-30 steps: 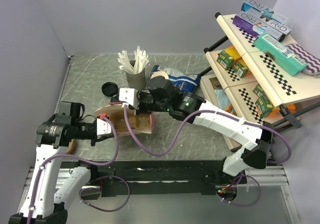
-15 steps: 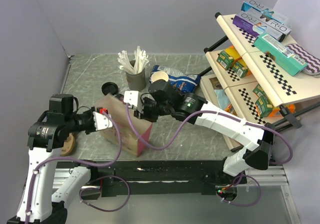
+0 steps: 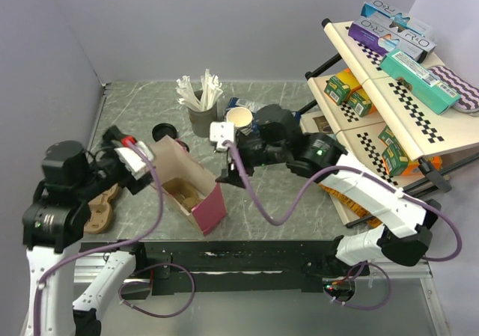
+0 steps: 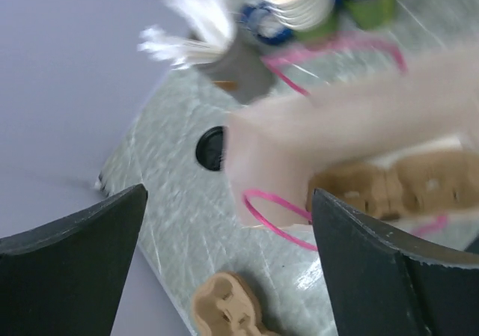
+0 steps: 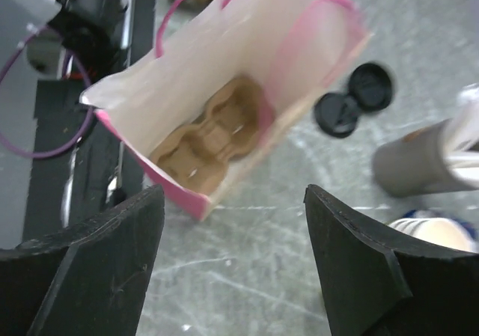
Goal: Pack the takeout coffee
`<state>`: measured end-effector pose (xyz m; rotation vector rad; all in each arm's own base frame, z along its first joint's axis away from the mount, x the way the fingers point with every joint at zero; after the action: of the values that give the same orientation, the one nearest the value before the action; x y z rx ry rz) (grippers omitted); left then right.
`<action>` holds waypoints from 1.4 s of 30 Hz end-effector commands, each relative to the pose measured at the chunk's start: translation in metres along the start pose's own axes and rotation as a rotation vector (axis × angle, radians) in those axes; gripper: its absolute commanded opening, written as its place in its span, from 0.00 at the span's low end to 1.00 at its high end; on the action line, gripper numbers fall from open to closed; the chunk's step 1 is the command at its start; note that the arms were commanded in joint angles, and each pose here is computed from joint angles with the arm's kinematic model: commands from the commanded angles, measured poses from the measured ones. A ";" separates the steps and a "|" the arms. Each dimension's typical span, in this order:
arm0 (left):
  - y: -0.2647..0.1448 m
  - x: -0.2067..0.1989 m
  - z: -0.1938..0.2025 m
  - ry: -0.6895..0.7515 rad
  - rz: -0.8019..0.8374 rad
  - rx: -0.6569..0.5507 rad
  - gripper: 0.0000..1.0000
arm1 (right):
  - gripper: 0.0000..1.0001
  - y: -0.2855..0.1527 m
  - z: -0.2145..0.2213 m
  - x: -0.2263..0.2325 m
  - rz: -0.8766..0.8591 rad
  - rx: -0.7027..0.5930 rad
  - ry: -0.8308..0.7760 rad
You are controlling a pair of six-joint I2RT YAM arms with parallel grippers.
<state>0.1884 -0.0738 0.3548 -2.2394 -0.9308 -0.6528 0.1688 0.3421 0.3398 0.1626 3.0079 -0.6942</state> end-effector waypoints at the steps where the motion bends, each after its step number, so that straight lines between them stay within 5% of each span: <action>1: -0.022 0.038 -0.005 -0.316 -0.276 0.055 0.96 | 0.79 -0.028 -0.039 -0.026 0.066 -0.147 -0.043; 7: -0.033 0.033 0.050 -0.385 -0.387 0.312 0.90 | 0.68 -0.025 -0.007 -0.073 0.167 -0.121 -0.084; 10: -0.036 0.023 0.091 -0.435 -0.404 0.543 0.76 | 0.59 -0.007 0.030 -0.070 0.127 -0.058 -0.119; 13: -0.026 0.006 0.094 -0.456 -0.310 0.541 0.57 | 0.52 0.011 0.068 -0.062 0.076 0.016 -0.097; 15: -0.022 -0.003 0.104 -0.481 -0.299 0.575 0.10 | 0.47 0.022 0.090 -0.054 0.041 0.064 -0.081; 16: -0.019 -0.006 0.107 -0.477 -0.283 0.574 0.01 | 0.46 0.025 0.094 -0.052 0.036 0.065 -0.083; 26: 0.054 -0.046 0.112 -0.587 0.034 0.471 0.01 | 0.46 0.060 0.122 -0.010 -0.093 0.119 -0.049; 42: 0.152 0.027 0.091 -0.647 0.150 0.287 0.01 | 0.51 0.118 0.076 0.059 -0.311 0.052 -0.053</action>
<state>0.3045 -0.0681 0.2311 -2.1142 -1.0706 0.3220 0.1350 0.3888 0.1783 -0.2630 2.9697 -0.9843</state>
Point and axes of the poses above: each gripper's point midway between its finger pads, its own y axis out along the fingers, its own x axis along the line the jaws close on, z = x × y, the point moved 1 cm from there along -y, back along the fingers, and after that the axes turned 9 degrees about y, right-handed, at the moved point
